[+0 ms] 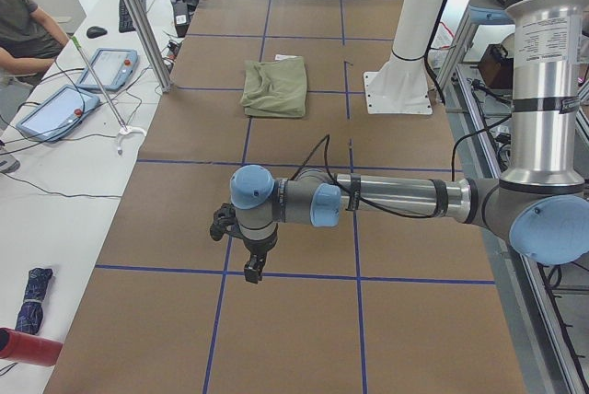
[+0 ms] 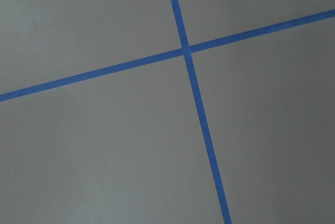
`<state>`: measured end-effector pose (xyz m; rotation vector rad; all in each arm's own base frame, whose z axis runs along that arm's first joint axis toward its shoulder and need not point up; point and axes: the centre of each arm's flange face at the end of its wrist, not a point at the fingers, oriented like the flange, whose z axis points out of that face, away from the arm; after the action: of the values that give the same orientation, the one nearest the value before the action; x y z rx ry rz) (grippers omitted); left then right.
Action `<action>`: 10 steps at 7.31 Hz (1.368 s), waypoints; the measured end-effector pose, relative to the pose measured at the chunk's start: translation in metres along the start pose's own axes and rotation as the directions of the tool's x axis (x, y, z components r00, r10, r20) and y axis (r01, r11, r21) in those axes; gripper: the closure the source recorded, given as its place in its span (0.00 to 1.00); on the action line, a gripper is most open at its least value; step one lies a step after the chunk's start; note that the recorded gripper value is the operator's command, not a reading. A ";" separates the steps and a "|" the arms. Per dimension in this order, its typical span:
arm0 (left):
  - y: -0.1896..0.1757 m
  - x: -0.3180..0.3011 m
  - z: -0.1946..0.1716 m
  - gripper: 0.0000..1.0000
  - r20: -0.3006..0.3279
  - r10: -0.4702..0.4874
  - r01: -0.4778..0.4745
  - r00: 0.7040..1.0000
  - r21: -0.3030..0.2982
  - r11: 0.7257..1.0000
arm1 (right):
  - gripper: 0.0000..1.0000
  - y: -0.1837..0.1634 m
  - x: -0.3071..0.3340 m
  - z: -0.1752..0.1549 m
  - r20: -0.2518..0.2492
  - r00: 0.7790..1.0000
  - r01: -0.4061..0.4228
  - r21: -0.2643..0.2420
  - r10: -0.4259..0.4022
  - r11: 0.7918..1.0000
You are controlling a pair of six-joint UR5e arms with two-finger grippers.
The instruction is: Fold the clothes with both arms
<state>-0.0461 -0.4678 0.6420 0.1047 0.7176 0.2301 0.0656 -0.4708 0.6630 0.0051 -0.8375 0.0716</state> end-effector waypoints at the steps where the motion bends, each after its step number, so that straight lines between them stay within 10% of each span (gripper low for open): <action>1: 0.000 0.000 0.000 0.00 0.001 -0.002 0.002 1.000 0.000 1.000 | 0.00 -0.003 -0.008 -0.003 -0.027 0.999 0.017 0.008 -0.017 1.000; 10: 0.000 0.000 0.000 0.00 -0.007 -0.289 0.289 0.957 -0.001 0.957 | 0.00 -0.007 -0.024 -0.004 -0.085 0.996 0.033 0.017 -0.032 0.999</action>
<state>-0.0459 -0.4677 0.6416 -0.0020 0.7305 -0.0503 0.0529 -0.4787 0.6424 0.0325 -0.7521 0.0485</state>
